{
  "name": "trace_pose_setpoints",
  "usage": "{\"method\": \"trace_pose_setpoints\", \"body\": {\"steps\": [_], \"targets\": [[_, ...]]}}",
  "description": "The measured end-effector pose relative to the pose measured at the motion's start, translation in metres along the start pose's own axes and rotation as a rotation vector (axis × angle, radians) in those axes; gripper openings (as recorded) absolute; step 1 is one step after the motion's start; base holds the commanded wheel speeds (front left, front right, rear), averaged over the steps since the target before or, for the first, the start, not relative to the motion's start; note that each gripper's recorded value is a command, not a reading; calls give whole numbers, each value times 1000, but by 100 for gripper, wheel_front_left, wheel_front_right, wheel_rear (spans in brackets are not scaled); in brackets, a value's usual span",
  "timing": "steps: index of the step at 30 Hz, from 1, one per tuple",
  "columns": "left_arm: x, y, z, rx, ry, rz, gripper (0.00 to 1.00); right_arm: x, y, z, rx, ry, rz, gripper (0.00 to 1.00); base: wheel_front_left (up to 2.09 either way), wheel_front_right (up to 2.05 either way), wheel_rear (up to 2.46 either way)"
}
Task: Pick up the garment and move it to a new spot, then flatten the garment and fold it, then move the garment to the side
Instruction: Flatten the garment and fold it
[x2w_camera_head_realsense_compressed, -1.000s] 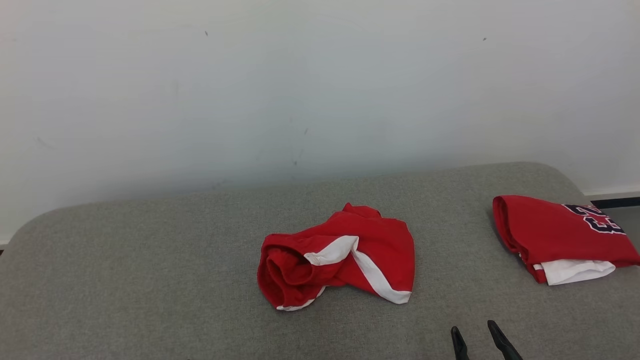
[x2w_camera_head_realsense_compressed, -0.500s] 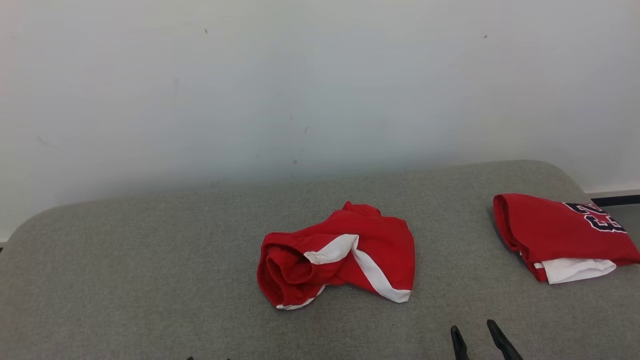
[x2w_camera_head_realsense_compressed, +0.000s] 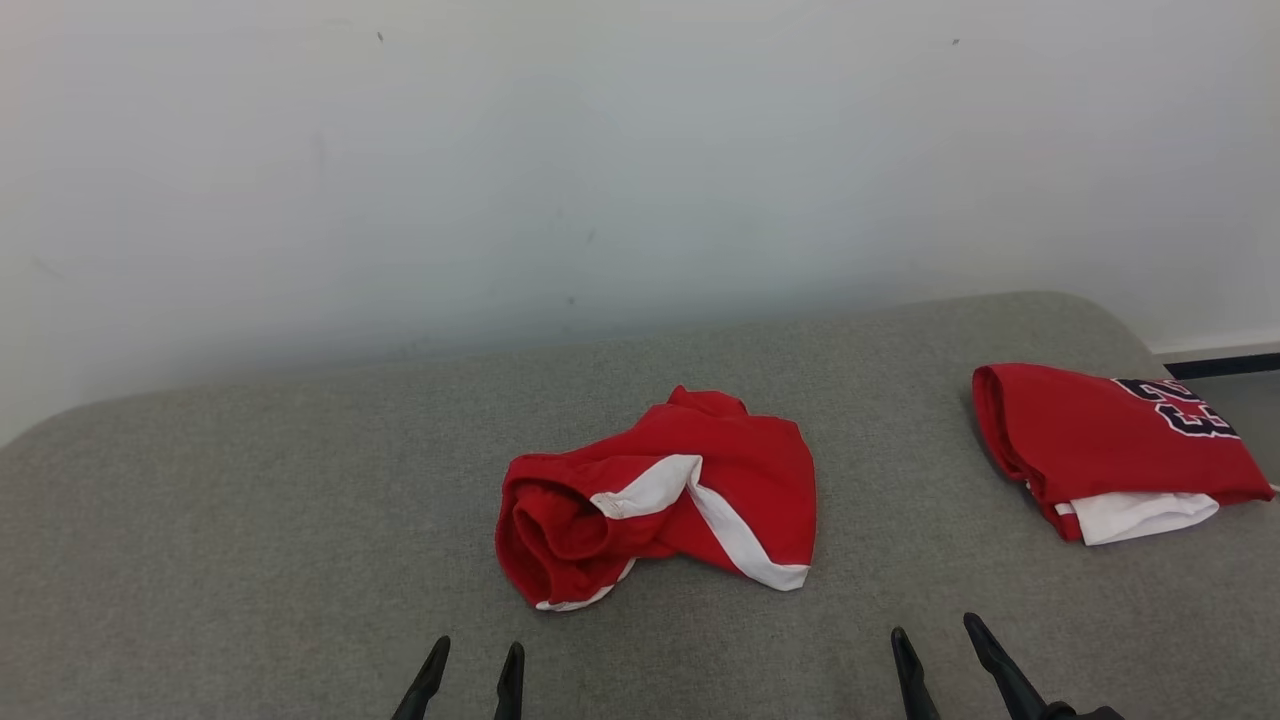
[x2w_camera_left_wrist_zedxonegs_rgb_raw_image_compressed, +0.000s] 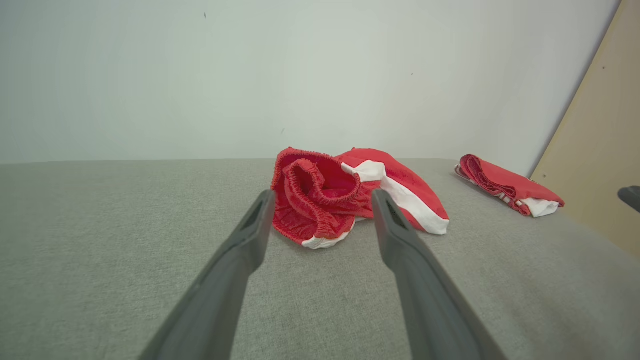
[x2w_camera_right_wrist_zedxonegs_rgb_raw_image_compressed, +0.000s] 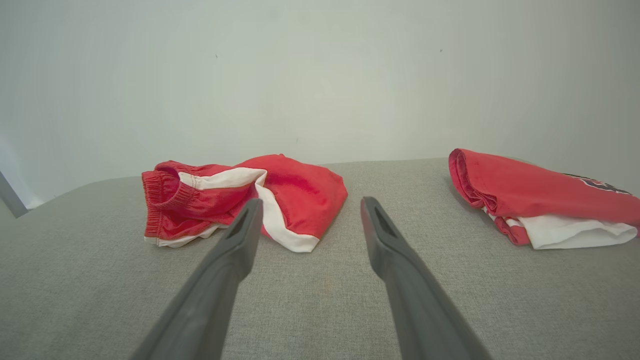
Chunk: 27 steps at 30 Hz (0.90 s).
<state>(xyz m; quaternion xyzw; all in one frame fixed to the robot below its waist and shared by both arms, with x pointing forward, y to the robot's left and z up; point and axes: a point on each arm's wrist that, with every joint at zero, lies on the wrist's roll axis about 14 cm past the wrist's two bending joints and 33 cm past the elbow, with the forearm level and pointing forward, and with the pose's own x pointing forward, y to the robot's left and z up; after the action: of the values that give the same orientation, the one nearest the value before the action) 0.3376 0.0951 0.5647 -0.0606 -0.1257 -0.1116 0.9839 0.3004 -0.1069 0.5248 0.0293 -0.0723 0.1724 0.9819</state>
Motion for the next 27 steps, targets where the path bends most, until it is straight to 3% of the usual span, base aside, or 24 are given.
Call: {"method": "trace_pose_setpoints", "body": {"steps": [8, 17, 27], "targets": [[47, -39, -7, -123, 21, -132, 100, 2, -13, -4, -12, 19, -24, 100, 0, 0, 0], [101, -82, -44, -165, 204, -259, 100, 5, -26, -17, -10, 65, -53, 100, 0, 0, 0], [133, -88, -88, -174, 445, -202, 100, 22, -33, -23, -4, 83, -53, 100, 0, 0, 0]]}}
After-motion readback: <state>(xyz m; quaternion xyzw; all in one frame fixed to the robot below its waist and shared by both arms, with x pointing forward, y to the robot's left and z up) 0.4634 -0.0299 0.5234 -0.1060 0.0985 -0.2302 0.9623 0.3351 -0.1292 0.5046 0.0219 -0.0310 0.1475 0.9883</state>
